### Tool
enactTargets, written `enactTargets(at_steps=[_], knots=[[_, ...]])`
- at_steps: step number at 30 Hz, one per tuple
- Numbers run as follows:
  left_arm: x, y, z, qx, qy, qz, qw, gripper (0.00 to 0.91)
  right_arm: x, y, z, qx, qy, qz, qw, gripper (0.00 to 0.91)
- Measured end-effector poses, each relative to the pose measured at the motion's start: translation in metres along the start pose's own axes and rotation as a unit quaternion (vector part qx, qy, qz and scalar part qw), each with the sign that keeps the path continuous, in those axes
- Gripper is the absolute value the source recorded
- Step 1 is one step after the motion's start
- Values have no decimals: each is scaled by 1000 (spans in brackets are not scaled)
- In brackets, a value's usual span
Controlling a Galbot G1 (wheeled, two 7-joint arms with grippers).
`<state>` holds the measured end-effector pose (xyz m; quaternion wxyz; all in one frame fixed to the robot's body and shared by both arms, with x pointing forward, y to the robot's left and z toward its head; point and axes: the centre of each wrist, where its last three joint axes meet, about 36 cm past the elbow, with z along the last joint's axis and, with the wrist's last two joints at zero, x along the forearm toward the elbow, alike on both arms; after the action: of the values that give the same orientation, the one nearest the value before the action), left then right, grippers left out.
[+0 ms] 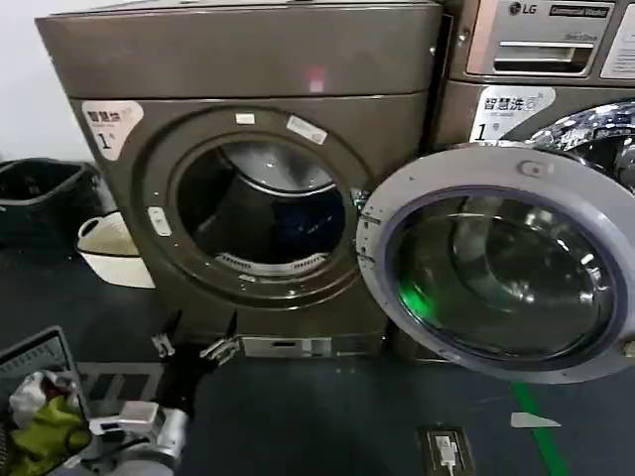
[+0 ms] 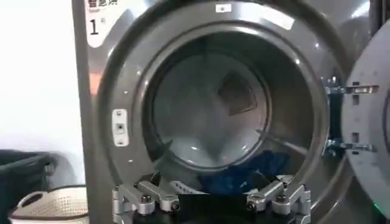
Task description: Grasp the clothes from the dryer.
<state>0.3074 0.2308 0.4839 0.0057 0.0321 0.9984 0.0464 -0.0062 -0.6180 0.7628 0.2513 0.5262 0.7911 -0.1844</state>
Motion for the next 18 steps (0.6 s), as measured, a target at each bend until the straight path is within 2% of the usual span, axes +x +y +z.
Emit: enactTargets(at_steps=[18], knots=[[-3, 0, 0, -1, -16, 10, 1000, 907, 3, 4, -1, -14, -6, -8, 1000, 907]])
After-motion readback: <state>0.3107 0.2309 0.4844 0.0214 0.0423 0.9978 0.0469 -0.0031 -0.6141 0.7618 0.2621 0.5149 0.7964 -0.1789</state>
